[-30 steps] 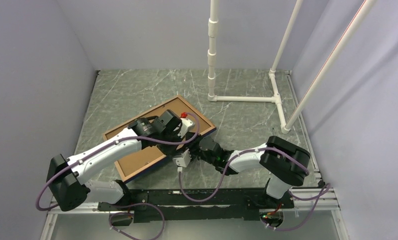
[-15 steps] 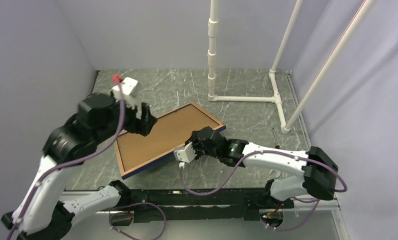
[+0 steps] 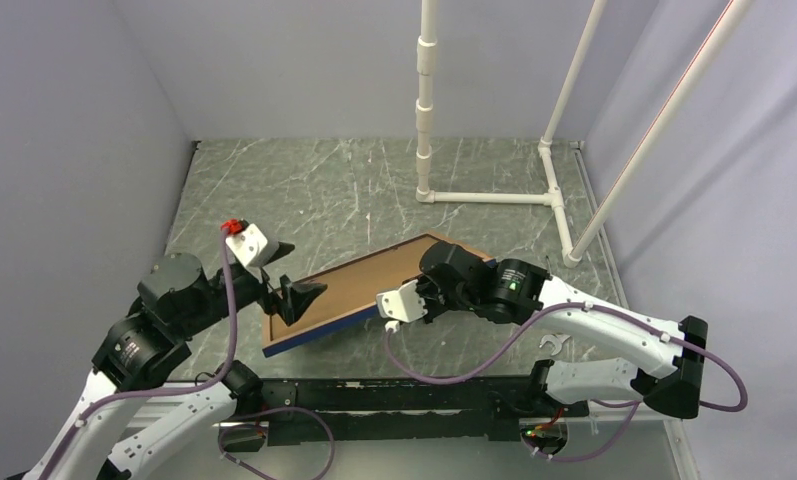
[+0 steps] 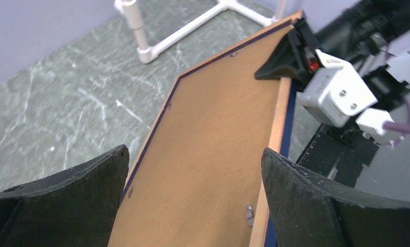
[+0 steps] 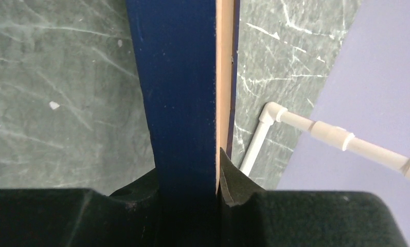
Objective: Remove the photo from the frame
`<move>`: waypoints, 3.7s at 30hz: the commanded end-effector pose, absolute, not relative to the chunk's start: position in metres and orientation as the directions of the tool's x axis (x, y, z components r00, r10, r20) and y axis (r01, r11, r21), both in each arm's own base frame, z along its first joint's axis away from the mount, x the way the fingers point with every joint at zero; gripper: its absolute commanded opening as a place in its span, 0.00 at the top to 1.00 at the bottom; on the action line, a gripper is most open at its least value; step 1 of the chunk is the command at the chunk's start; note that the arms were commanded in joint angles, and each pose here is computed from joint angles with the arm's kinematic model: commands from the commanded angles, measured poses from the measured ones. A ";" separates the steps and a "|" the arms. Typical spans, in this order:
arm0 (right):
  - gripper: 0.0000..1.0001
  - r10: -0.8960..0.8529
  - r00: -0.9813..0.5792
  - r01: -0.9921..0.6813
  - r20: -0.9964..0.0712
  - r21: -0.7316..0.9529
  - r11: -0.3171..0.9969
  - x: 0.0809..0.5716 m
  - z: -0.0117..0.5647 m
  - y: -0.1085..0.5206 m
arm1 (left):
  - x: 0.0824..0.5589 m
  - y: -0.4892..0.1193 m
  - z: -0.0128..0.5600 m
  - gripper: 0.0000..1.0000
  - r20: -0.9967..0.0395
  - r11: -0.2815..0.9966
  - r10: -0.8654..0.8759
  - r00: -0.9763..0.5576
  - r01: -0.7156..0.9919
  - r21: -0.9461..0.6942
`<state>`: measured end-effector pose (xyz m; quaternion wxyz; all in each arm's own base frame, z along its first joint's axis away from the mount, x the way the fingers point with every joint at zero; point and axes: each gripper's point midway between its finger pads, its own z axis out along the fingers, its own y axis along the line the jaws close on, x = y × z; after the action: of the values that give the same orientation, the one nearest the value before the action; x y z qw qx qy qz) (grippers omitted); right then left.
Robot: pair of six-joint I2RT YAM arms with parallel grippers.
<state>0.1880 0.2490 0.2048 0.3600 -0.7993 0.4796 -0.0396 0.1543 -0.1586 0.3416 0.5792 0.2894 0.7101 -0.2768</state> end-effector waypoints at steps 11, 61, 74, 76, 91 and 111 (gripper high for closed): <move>1.00 -0.828 0.403 -0.884 -0.389 -0.401 -0.241 0.145 0.239 0.217 | 0.143 -0.229 0.328 0.01 -0.951 0.286 0.273 -0.143 0.956 -0.061; 1.00 -0.780 0.128 -0.989 -0.613 -0.016 -0.149 0.221 0.245 0.257 | 0.238 -0.224 0.375 0.01 -0.933 0.557 0.137 -0.332 0.805 -0.205; 1.00 -0.791 0.110 -0.980 -0.602 0.065 -0.186 0.252 0.213 0.272 | 0.242 -0.242 0.387 0.01 -0.960 0.367 0.257 -0.112 0.930 -0.010; 1.00 -0.783 0.111 -0.979 -0.612 0.069 -0.192 0.259 0.210 0.274 | 0.247 -0.242 0.381 0.03 -0.954 0.370 0.277 -0.119 0.929 -0.009; 1.00 -0.767 0.125 -0.967 -0.629 0.097 -0.237 0.306 0.168 0.291 | 0.241 -0.211 0.377 0.02 -0.974 0.582 0.136 -0.180 0.810 -0.069; 1.00 -0.777 0.203 -0.966 -0.597 0.009 -0.259 0.344 0.128 0.291 | 0.278 -0.103 0.388 0.01 -0.967 0.937 -0.184 -0.174 0.266 -0.226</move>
<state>0.3827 0.2528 0.2696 0.3467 -0.7324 0.5795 0.0864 0.2780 -0.1058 0.3653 0.6160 0.0626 0.7696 -0.1562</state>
